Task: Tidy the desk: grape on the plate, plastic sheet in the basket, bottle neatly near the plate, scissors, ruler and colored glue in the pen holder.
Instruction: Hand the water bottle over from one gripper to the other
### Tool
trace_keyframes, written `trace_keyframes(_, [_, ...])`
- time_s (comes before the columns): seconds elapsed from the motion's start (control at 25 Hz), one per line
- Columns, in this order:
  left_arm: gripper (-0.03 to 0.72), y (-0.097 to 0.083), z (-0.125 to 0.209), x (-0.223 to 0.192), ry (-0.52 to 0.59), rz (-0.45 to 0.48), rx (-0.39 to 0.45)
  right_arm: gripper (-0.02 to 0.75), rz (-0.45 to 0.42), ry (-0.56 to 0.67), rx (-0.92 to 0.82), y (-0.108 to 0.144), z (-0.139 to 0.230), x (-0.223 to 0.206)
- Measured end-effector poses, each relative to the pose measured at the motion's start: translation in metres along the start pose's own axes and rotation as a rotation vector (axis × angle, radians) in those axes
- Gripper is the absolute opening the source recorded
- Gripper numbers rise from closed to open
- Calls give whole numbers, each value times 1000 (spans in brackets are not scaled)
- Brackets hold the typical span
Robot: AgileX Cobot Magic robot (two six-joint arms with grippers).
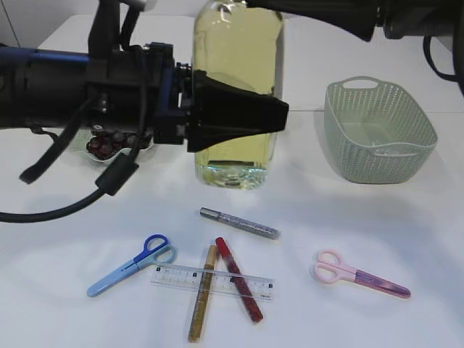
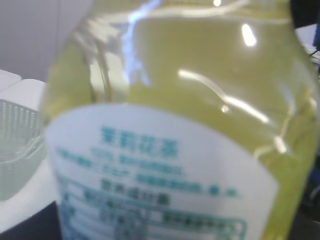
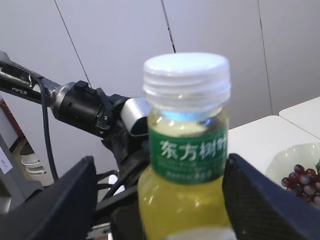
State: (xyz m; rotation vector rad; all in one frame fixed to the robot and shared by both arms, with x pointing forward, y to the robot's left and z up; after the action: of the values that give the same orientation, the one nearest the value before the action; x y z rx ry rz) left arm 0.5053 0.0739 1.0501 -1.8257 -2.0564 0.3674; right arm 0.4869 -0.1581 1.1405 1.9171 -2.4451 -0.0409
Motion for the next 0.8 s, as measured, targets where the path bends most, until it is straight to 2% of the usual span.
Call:
trace_keyframes(0.2, [441,17,-11,25,-42,-103,-6,596,-39,73,-46,5,6,1])
trace_keyframes(0.4, [441,22,-19,49,-30,-158,-62,595,35,198,-205,0,18,2])
trace_keyframes(0.56, [441,27,-26,69,-41,-209,-80,595,158,399,-310,-7,39,9])
trace_keyframes(0.8, [441,36,-23,89,2,-249,-73,595,435,781,-442,-17,72,38])
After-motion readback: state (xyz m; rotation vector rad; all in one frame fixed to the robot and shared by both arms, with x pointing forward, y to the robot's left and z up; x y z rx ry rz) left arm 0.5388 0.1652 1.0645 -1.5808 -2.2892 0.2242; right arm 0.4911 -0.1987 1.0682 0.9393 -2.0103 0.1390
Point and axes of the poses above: a point on each arm's last joint axis where the gripper is mounted, x pointing back along that axis away from the gripper, y along the wrist's bending axis when the last joint is at zero, z = x × y, the point moved 1 cm from there along -x, pointing out along that axis toward the gripper, and after that the axes turned 8 degrees about x, right-handed, at the moved point
